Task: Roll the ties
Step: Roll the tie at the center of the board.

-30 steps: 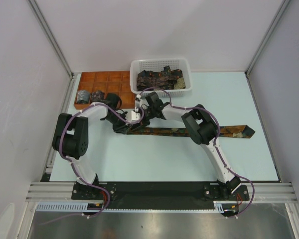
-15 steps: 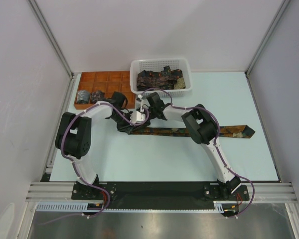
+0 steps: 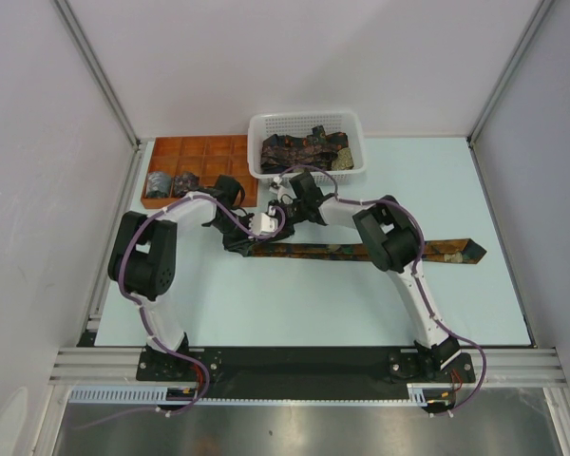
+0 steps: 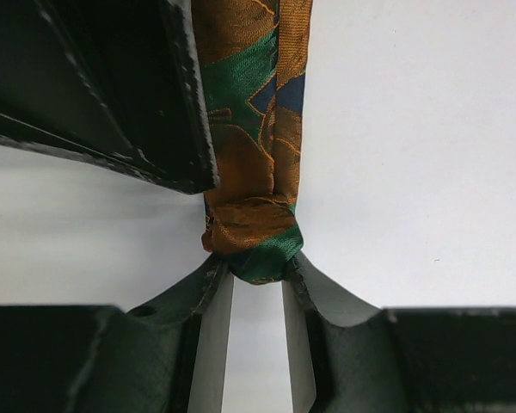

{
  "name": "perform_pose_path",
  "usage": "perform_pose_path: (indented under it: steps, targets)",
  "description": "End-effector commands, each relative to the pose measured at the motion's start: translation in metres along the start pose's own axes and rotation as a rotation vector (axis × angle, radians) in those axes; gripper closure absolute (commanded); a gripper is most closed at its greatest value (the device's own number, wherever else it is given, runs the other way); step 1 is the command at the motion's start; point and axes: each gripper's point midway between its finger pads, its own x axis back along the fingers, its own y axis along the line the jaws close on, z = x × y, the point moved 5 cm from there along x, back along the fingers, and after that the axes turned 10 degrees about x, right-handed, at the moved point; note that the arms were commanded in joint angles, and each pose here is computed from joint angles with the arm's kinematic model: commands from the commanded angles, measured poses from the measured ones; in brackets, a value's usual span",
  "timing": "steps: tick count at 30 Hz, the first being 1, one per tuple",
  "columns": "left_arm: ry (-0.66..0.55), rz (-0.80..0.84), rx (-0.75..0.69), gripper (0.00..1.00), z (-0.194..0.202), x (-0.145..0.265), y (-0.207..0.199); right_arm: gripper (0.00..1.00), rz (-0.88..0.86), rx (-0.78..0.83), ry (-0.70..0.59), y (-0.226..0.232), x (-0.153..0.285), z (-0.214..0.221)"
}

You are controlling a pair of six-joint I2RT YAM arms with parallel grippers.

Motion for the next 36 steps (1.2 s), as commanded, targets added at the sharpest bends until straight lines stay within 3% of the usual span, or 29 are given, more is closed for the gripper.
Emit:
perform_pose_path:
  steps: [1, 10, 20, 31, 34, 36]
  targets:
    - [0.009, 0.017, -0.032, 0.67, -0.004, -0.005, 0.001, 0.72, -0.079, 0.048, -0.056, 0.037, 0.016, -0.022]
    - [0.009, 0.017, -0.021, 0.67, -0.004, -0.006, 0.002, 0.59, -0.129, 0.058, -0.039, 0.045, 0.018, -0.018]
    - [0.004, 0.014, -0.013, 0.67, -0.005, -0.005, 0.003, 0.58, -0.142, 0.056, -0.002, 0.049, 0.009, -0.012]
    - [-0.007, 0.014, 0.001, 0.65, -0.007, -0.005, 0.002, 0.72, -0.11, 0.024, -0.009, 0.038, 0.0, -0.011]
    - [-0.012, 0.015, 0.003, 0.64, -0.008, -0.005, 0.002, 0.77, -0.114, 0.025, -0.012, 0.035, -0.002, -0.011]
    - [-0.014, 0.007, 0.007, 0.63, -0.009, -0.005, 0.004, 0.88, -0.109, 0.026, -0.013, 0.033, -0.002, -0.01]
